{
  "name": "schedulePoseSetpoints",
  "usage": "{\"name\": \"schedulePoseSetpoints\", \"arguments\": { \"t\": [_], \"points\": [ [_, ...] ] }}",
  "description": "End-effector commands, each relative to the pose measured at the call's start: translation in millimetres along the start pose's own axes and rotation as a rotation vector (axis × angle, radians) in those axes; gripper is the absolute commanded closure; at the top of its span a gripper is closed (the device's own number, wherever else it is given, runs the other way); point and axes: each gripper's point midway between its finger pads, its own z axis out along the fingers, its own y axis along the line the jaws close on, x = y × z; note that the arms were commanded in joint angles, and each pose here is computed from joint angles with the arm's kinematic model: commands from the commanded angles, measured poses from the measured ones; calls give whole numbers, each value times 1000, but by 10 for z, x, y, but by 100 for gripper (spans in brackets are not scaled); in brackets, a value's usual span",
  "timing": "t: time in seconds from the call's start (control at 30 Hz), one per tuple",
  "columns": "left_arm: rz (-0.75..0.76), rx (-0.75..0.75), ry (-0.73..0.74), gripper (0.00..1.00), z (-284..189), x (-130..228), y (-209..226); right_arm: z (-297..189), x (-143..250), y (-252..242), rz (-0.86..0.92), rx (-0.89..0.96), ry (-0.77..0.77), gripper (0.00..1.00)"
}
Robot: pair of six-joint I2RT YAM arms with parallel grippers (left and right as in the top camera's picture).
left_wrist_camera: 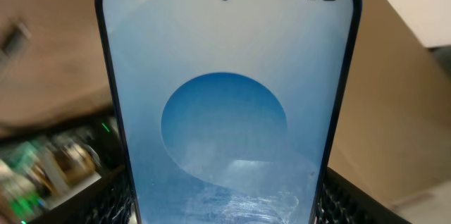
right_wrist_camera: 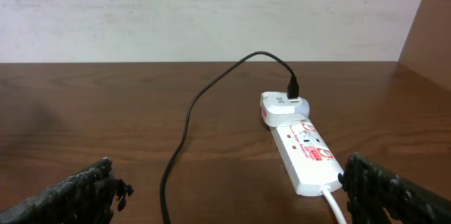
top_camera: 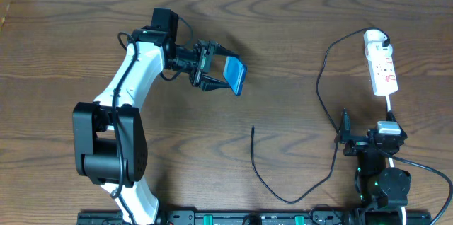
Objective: Plug charger to phone and switch on socket
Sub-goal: 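Lift the phone with the left gripper and tilt it upright toward center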
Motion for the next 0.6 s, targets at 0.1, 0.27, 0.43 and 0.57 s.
{"name": "schedulePoseSetpoints", "arguments": {
  "t": [0.1, 0.27, 0.43, 0.57],
  "points": [
    [-209, 82, 192, 93, -98, 445, -246, -4, -8, 8, -8, -1, -5, 1],
    [-277, 77, 200, 92, -100, 452, -249, -4, -8, 8, -8, -1, -5, 1],
    [-276, 84, 224, 93, -110, 489, -266, -4, -8, 8, -8, -1, -5, 1],
    [-277, 85, 228, 92, -112, 495, -269, -4, -8, 8, -8, -1, -5, 1]
  ]
}}
